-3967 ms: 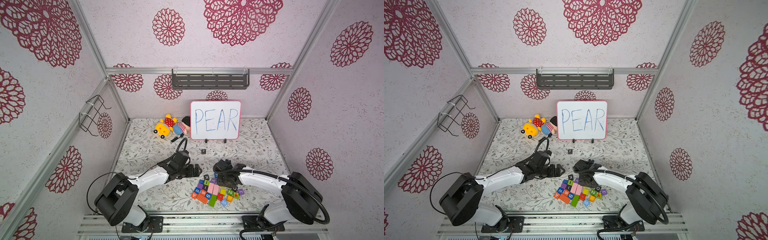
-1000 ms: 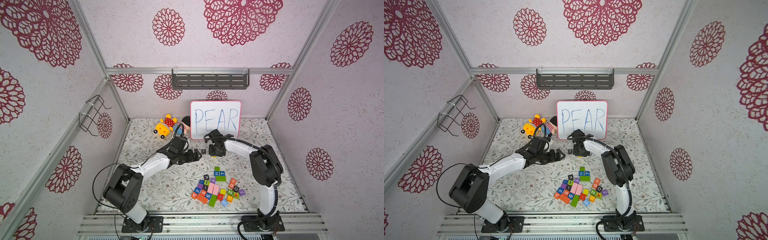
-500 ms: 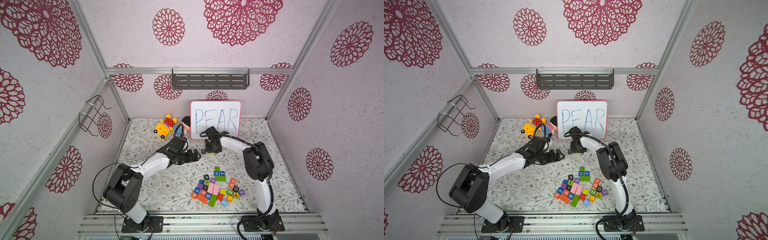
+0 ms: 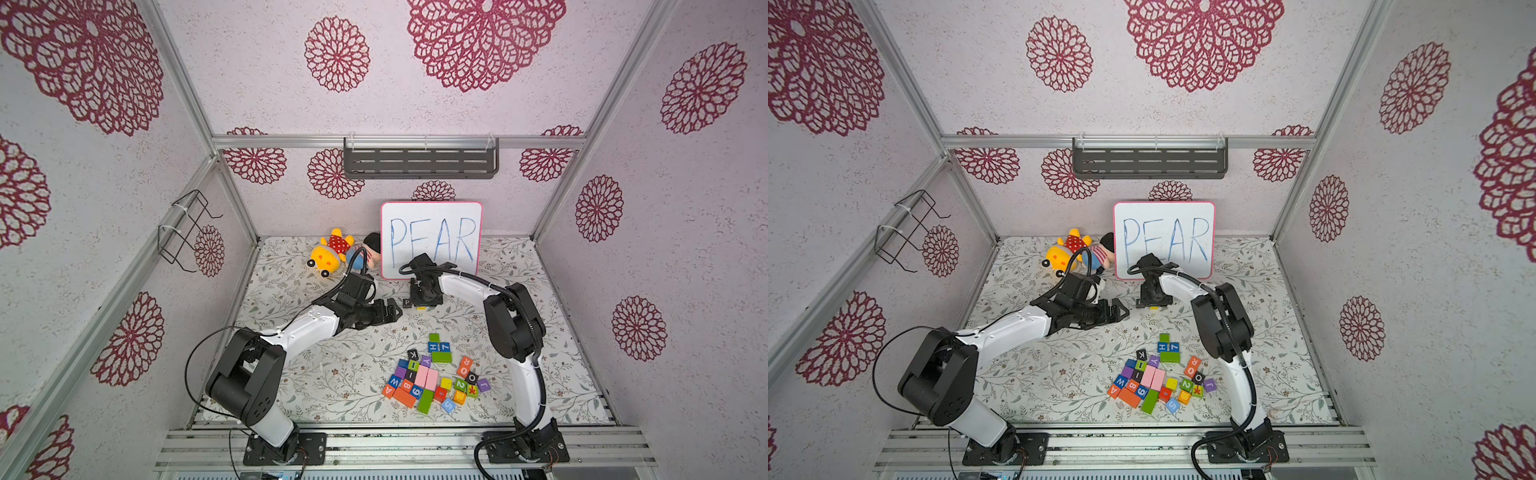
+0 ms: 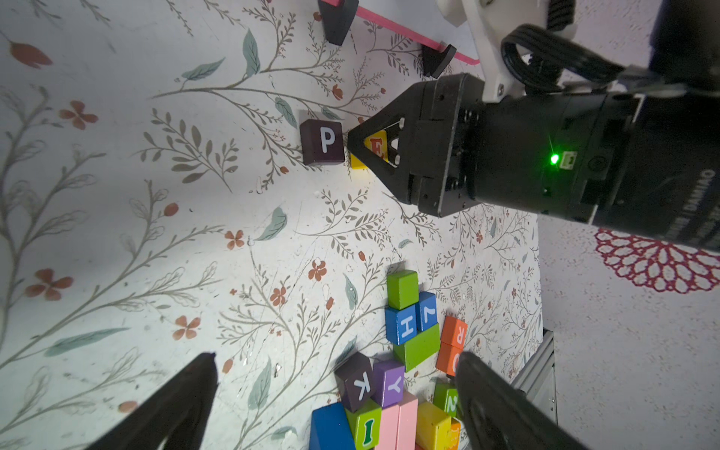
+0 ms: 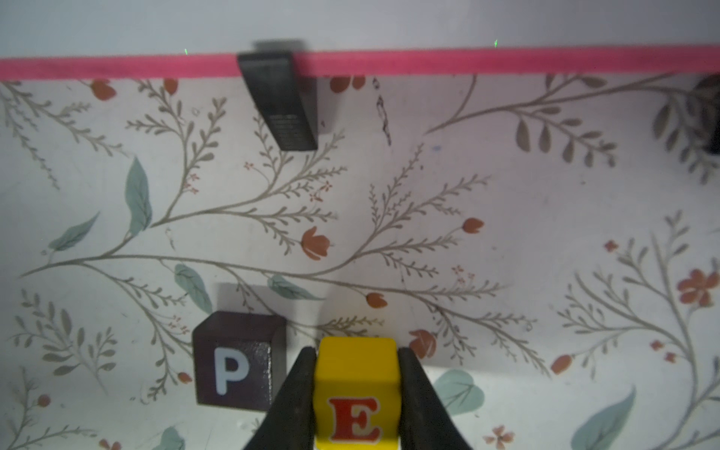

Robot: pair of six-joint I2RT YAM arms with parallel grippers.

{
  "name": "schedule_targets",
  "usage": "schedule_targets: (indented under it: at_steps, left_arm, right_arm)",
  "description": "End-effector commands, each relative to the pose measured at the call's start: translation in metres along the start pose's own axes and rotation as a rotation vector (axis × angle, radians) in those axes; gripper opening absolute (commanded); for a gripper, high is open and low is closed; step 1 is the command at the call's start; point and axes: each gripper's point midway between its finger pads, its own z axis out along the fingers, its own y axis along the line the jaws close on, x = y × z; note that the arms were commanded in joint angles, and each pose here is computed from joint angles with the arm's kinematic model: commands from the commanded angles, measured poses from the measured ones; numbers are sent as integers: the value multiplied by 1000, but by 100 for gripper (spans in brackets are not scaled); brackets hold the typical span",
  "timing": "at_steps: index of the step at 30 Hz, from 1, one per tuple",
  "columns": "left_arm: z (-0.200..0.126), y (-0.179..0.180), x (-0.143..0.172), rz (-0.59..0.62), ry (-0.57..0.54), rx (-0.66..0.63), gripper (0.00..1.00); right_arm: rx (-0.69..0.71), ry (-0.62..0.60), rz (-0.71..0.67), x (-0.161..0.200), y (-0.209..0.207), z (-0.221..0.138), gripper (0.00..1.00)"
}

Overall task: Spell the uppercase word “pear” with letter blocks
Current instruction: Place the letter block at the center of the board.

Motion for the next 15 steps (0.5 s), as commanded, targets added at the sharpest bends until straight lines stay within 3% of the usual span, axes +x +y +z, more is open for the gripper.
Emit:
schedule_targets:
  at_steps: [1,15]
  left_arm:
    - [-2,1,0,3,-4,5,98]
    - [-2,2,2,1,-8,11,98]
  right_arm:
    - [2,10,37,-2,0,3,26]
    - [5,17,57,-1,0,2,29]
